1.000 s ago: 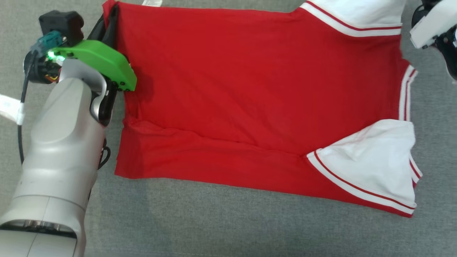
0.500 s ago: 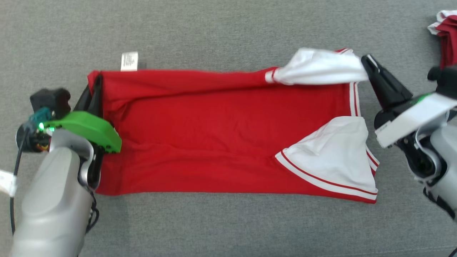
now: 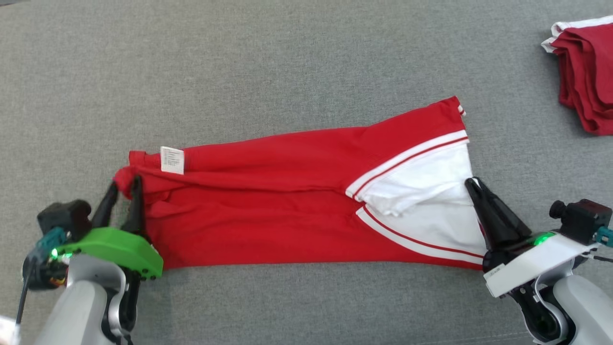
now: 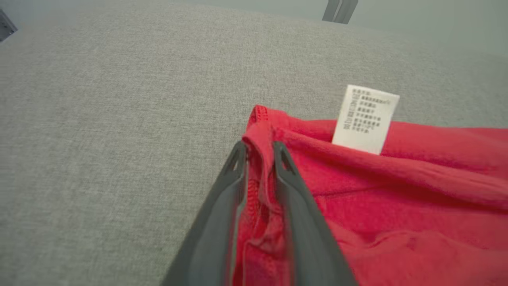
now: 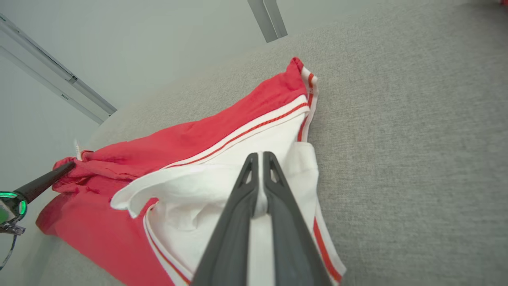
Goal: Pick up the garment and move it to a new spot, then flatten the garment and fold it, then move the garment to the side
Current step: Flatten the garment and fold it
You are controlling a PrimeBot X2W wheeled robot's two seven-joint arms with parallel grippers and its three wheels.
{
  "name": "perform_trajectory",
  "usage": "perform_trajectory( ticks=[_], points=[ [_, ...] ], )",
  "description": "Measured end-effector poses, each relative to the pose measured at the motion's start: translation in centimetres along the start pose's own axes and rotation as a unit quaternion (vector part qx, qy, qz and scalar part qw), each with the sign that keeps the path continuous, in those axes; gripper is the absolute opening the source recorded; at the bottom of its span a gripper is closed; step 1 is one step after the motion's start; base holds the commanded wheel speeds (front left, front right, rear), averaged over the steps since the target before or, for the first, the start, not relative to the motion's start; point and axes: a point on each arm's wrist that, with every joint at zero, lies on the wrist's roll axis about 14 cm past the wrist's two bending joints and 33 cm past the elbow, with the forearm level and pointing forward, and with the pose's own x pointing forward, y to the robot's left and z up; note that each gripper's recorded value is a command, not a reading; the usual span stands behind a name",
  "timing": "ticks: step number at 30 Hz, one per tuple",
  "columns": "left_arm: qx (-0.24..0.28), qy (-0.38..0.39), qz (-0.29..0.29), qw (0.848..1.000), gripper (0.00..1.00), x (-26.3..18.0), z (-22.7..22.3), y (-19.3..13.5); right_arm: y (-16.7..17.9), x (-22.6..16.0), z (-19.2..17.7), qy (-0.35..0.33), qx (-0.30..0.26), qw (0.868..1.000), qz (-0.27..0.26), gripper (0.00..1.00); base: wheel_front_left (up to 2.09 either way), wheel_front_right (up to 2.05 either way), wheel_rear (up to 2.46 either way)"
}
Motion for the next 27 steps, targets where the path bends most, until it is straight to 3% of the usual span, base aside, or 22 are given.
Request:
perform_trajectory(
  ticks=[7, 16, 27],
  points=[
    [0.016, -0.085, 0.033, 0.996, 1.00, -2.7, 2.5, -0.3, -1.2, -2.3, 2.0, -0.059, -0.024, 0.997, -0.054, 1.00, 0.00, 0.00, 0.00],
    [0.065, -0.189, 0.019, 0.980, 1.00, -5.5, 7.5, -4.0, -0.6, -3.9, 7.2, -0.122, -0.124, 0.982, -0.077, 1.00, 0.00, 0.00, 0.00],
    [0.072, -0.186, 0.003, 0.980, 1.00, -8.0, 6.5, -5.9, 1.9, -5.8, 8.9, -0.132, -0.159, 0.976, -0.072, 1.00, 0.00, 0.00, 0.00]
  ],
)
